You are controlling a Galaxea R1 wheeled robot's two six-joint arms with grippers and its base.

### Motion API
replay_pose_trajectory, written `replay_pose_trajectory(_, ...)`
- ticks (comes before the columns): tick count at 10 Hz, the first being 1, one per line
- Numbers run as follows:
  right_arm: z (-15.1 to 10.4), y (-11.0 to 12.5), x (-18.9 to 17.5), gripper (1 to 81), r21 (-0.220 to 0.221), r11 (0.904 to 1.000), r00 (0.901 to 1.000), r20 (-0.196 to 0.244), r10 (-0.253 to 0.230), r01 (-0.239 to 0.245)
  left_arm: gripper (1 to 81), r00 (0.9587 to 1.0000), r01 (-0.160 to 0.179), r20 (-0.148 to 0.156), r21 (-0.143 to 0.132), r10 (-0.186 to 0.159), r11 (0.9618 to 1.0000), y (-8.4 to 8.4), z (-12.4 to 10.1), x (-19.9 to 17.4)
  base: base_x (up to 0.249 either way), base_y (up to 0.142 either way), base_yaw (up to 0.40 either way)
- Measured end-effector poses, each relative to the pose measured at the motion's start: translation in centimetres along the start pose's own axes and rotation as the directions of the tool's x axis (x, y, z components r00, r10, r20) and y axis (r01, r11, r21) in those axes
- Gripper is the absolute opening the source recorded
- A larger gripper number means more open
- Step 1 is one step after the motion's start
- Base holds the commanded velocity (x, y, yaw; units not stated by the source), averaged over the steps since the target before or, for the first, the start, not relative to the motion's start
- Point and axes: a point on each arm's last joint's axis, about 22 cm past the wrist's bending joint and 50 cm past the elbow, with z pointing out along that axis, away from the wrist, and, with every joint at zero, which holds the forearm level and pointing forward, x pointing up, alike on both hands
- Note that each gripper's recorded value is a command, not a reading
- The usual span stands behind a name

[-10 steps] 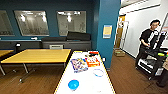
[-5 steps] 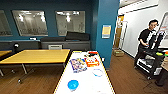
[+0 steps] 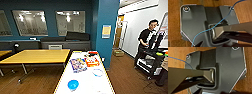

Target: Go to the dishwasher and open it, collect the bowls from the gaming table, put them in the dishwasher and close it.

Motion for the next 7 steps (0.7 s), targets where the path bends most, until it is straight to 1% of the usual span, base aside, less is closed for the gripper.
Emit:
replay_pose_trajectory(3,0.0,0.0,-0.1,81.1,0.0,1.0,1.0,0.001,0.0,0.0,81.1,1.0,0.0,0.0,-0.001,0.0,1.0,0.1,0.0,0.0,0.0,0.139,0.0)
replay_pose_trajectory(4,-0.2,0.6,-0.4,81.1,-0.008,1.0,1.0,0.005,0.001,-0.001,81.1,1.0,0.001,-0.002,-0.008,-0.001,1.0,0.7,0.2,0.0,0.0,0.153,0.0)
replay_pose_trajectory(5,-0.5,1.8,-0.3,81.1,-0.027,0.9996,1.0,0.004,0.0,0.0,81.1,1.0,0.003,-0.003,-0.023,-0.003,0.9997,1.6,0.4,0.1,0.0,0.153,0.0)
replay_pose_trajectory(6,-0.2,1.0,-0.1,81.1,-0.017,0.9999,1.0,0.001,0.0,0.0,81.1,1.0,0.001,-0.004,-0.009,-0.001,1.0,0.5,0.1,0.3,0.0,0.153,0.0)
replay_pose_trajectory(7,0.4,-1.4,0.0,81.1,0.019,0.9998,1.0,-0.003,0.001,-0.001,81.1,1.0,-0.004,-0.005,0.025,0.004,0.9997,-1.8,-0.4,0.4,0.0,0.153,0.0)
